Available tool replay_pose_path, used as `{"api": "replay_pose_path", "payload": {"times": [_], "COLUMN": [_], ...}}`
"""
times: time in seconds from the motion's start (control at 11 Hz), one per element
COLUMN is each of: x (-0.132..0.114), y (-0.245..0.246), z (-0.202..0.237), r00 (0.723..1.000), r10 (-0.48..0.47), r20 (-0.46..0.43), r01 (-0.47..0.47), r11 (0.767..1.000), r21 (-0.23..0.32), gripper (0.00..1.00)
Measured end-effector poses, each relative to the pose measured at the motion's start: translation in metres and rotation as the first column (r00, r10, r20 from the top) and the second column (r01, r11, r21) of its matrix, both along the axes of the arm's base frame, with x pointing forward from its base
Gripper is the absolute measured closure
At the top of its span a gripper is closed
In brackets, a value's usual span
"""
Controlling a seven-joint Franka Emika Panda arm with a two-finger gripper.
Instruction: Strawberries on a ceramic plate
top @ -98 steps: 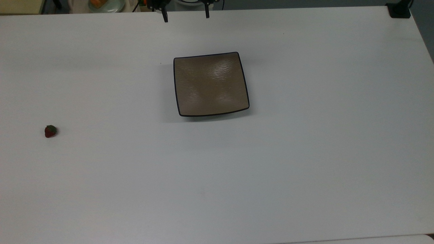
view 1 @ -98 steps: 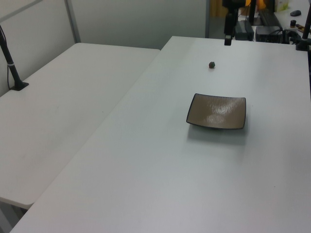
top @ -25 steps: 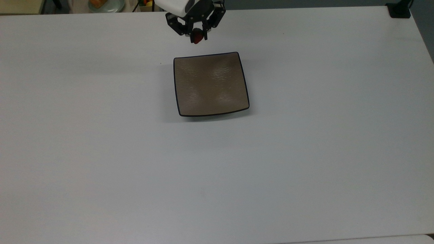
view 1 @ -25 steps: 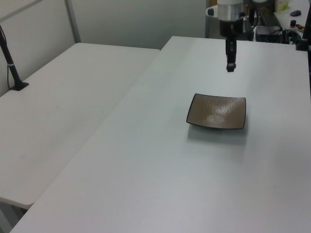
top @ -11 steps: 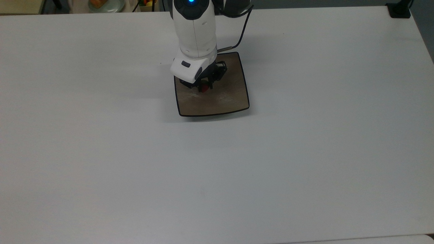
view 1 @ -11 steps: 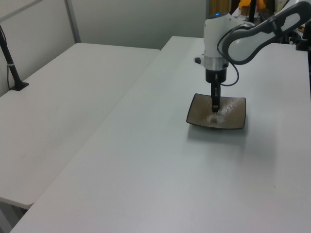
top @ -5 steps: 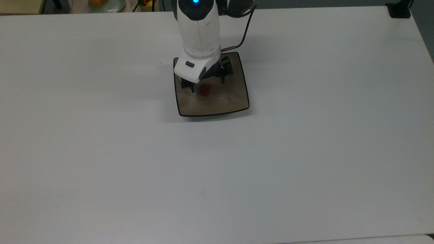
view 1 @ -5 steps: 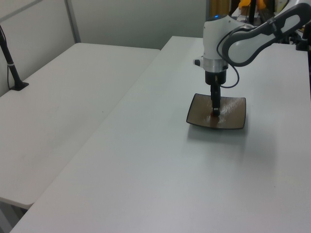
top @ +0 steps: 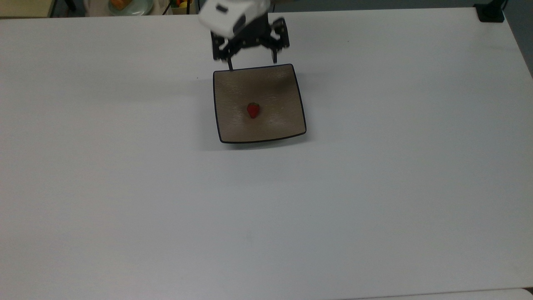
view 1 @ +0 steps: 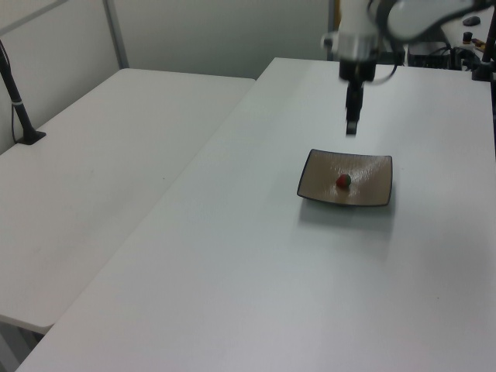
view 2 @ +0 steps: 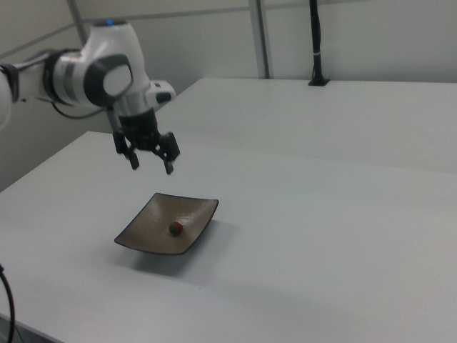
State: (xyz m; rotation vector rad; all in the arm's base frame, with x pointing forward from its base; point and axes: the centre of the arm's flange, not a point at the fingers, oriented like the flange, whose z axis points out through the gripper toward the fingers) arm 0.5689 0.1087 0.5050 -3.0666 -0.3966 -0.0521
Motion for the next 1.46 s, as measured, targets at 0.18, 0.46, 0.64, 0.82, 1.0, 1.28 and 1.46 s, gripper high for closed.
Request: {"api": "replay_pose_path", "payload": {"times": [0.18,0.46,0.64,0.82,1.0,1.28,1.46], "x": [-0.014,-0.027,-0.034,-0.034,-0.034,-0.034,-0.033], "y": [-0.01,-0.031,-0.045,-0.045,-0.045,-0.045,-0.044], "z": [0.061,0.096,0.112,0.113,0.113,0.112,0.111], "r00": [0.995,0.979,0.973,0.973,0.973,0.973,0.974], "r10": [-0.093,-0.203,-0.229,-0.229,-0.229,-0.229,-0.228], "r20": [0.031,0.022,-0.001,0.001,0.0,-0.001,-0.002], "r01": [0.093,0.203,0.229,0.229,0.229,0.229,0.228], "r11": [0.996,0.979,0.973,0.973,0.973,0.973,0.974], "r21": [0.011,0.017,0.013,0.013,0.013,0.012,0.012], "gripper": [0.0,0.0,0.0,0.0,0.0,0.0,0.0]}}
